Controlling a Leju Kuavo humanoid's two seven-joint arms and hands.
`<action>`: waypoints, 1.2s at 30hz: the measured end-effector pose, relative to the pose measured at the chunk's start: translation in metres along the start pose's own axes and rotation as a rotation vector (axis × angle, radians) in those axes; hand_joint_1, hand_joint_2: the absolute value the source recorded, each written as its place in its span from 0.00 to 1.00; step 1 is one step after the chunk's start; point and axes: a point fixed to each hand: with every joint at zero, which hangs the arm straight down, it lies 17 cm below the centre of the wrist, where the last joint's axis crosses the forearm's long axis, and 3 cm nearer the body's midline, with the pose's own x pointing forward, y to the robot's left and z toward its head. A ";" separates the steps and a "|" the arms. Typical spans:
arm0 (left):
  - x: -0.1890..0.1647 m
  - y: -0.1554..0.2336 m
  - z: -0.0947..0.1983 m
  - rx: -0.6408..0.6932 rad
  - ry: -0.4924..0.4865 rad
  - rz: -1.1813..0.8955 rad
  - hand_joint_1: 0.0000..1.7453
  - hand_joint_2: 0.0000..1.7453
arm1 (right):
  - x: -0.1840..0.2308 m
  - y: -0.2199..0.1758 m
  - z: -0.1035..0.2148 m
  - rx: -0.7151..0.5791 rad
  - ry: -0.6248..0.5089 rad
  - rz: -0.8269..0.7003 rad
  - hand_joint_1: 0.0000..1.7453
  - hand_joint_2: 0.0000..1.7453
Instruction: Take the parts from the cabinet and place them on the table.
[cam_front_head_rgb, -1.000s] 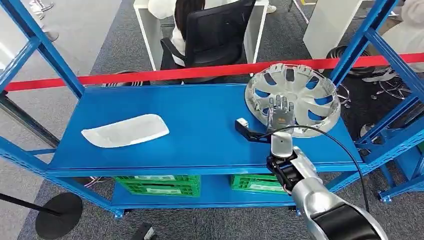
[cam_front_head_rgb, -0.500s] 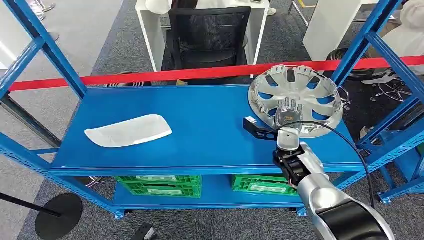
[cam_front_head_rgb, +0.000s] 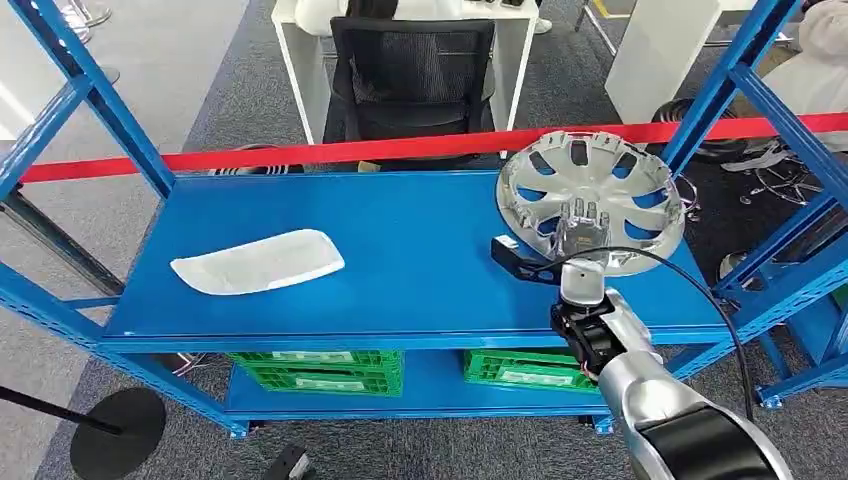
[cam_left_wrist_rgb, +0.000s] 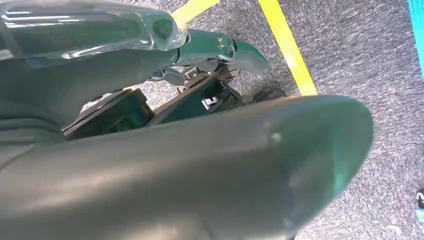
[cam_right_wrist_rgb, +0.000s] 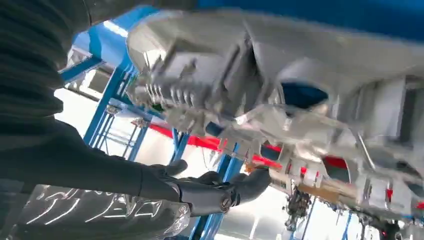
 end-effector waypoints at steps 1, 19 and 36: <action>0.000 0.000 0.000 0.000 -0.001 0.000 0.00 0.00 | 0.002 0.004 0.001 0.008 -0.002 0.001 1.00 1.00; 0.002 0.001 0.000 0.002 -0.004 -0.001 0.00 0.00 | 0.003 0.018 0.005 0.051 -0.009 -0.026 1.00 1.00; 0.005 0.003 0.000 0.005 -0.016 0.000 0.00 0.00 | 0.080 -0.047 0.018 -0.146 -0.368 -0.719 1.00 1.00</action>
